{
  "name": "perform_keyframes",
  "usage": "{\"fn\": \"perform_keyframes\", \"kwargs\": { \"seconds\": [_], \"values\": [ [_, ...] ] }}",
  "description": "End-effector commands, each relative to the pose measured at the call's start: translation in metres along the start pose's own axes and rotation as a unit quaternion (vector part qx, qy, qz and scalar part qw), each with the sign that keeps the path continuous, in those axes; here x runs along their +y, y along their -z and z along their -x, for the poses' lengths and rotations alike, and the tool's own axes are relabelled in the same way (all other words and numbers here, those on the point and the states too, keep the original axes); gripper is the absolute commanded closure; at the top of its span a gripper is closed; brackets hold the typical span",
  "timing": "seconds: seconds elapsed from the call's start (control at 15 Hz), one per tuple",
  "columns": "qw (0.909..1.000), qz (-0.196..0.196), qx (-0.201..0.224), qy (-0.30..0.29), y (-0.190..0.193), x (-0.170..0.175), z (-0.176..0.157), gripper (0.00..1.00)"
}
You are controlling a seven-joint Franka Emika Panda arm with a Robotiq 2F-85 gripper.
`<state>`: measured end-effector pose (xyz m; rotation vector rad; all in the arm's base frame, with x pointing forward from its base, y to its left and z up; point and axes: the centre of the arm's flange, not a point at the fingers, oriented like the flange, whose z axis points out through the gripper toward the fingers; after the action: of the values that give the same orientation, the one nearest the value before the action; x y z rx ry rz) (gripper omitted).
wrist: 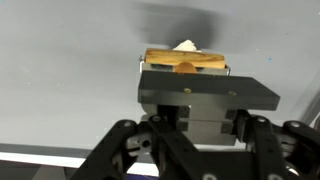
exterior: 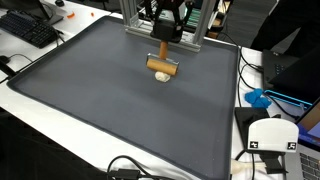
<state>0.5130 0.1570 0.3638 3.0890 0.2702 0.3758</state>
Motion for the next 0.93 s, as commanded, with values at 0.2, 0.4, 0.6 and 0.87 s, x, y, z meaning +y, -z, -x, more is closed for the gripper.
{"fn": "perform_keyframes", "kwargs": {
  "seconds": [0.2, 0.4, 0.6, 0.87],
  "values": [
    [0.9996, 0.014, 0.023, -0.013, -0.022, -0.005, -0.015, 0.65],
    [0.9993, 0.018, 0.028, -0.016, -0.029, -0.005, -0.016, 0.65],
    [0.9993, 0.019, 0.027, -0.019, -0.032, -0.004, -0.018, 0.65],
    [0.9996, 0.019, -0.010, -0.018, -0.026, -0.003, -0.015, 0.65]
  ]
}}
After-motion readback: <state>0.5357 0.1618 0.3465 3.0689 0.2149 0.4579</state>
